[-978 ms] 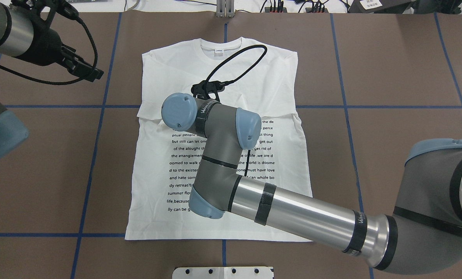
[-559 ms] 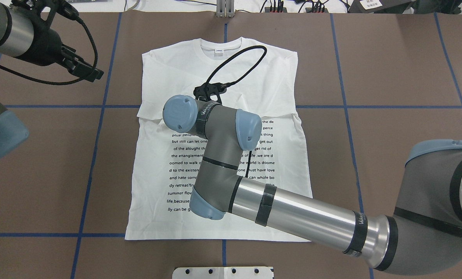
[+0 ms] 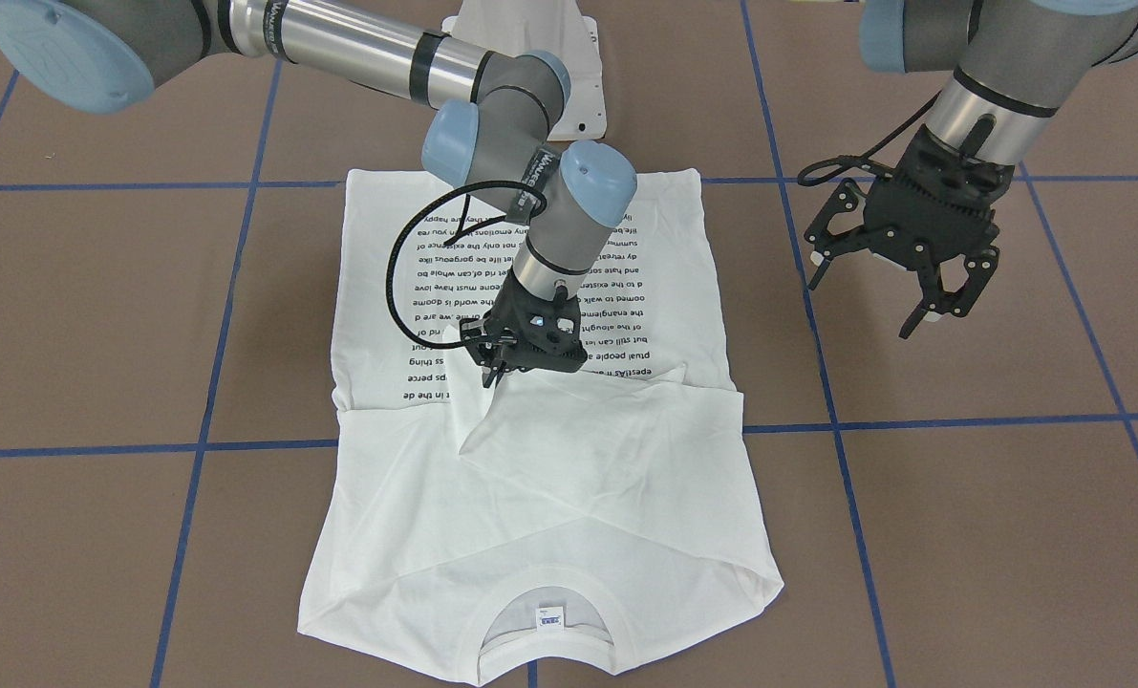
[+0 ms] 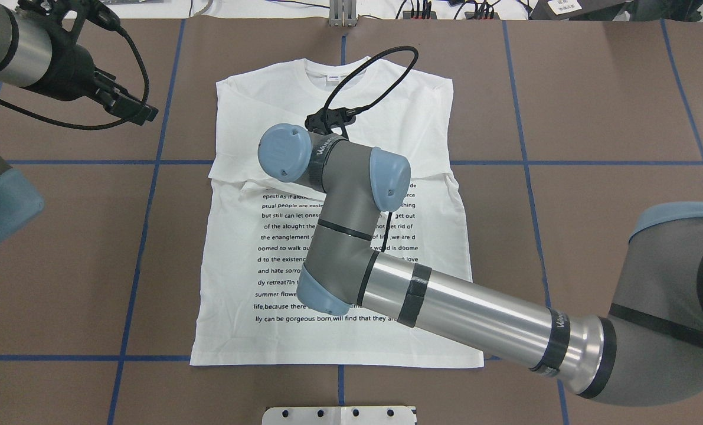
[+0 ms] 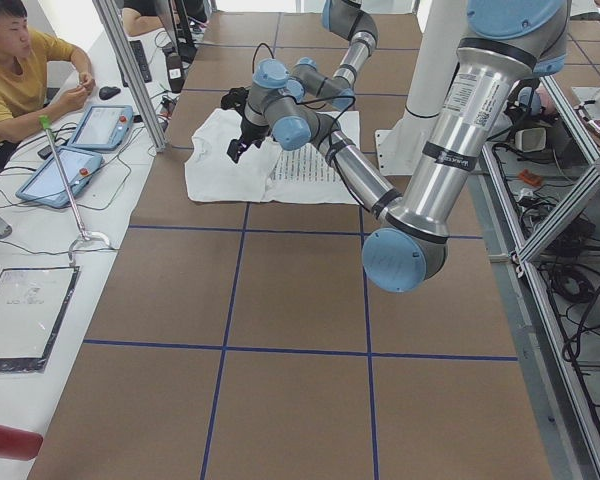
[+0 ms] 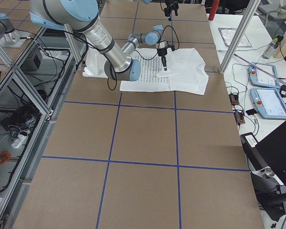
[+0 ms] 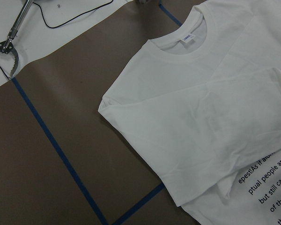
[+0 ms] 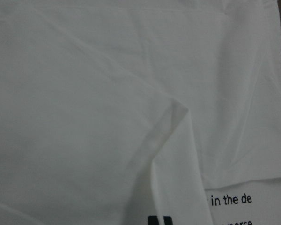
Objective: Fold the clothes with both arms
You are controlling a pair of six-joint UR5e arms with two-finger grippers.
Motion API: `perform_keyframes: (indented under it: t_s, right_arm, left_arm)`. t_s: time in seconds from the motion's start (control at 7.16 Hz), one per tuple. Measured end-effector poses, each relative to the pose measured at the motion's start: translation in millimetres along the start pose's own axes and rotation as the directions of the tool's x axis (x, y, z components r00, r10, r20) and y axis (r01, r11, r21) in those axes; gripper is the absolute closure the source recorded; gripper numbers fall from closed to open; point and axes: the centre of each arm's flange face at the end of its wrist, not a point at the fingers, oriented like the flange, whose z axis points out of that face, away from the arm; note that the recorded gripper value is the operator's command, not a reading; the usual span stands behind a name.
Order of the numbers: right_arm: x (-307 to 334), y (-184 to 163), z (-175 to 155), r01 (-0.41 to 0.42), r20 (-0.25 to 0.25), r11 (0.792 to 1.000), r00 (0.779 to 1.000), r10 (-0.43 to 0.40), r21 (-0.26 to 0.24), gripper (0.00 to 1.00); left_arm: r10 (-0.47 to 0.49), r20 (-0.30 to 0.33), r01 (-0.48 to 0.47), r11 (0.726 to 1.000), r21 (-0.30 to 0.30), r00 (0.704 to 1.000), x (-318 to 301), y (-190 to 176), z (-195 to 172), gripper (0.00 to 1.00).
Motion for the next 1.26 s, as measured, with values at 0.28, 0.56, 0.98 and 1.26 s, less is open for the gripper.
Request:
perform_keyframes:
  t_s: [0.28,0.56,0.98,1.26]
  right_arm:
    - [59,-19,26,0.039,-0.023,0.999,0.999,-0.039,0.013,0.49]
    - [102,-19,59,0.055,-0.060,0.998,0.997,-0.055,0.007,0.00]
    - [136,-8,38,0.046,0.000,0.998,0.999,-0.046,0.045,0.00]
    - [189,21,-22,0.019,0.158,0.997,0.987,-0.031,0.073,0.00]
  left_arm:
    - [-0.019,-0.003,0.019,1.000,0.001,1.000,2,0,0,0.00]
    - [-0.033,-0.006,0.033,0.999,0.002,0.999,4,0,0,0.00]
    - [-0.034,-0.006,0.034,0.999,0.004,0.999,5,0,-1,0.00]
    - [-0.105,-0.009,0.105,0.994,-0.003,0.994,9,5,1,0.00]
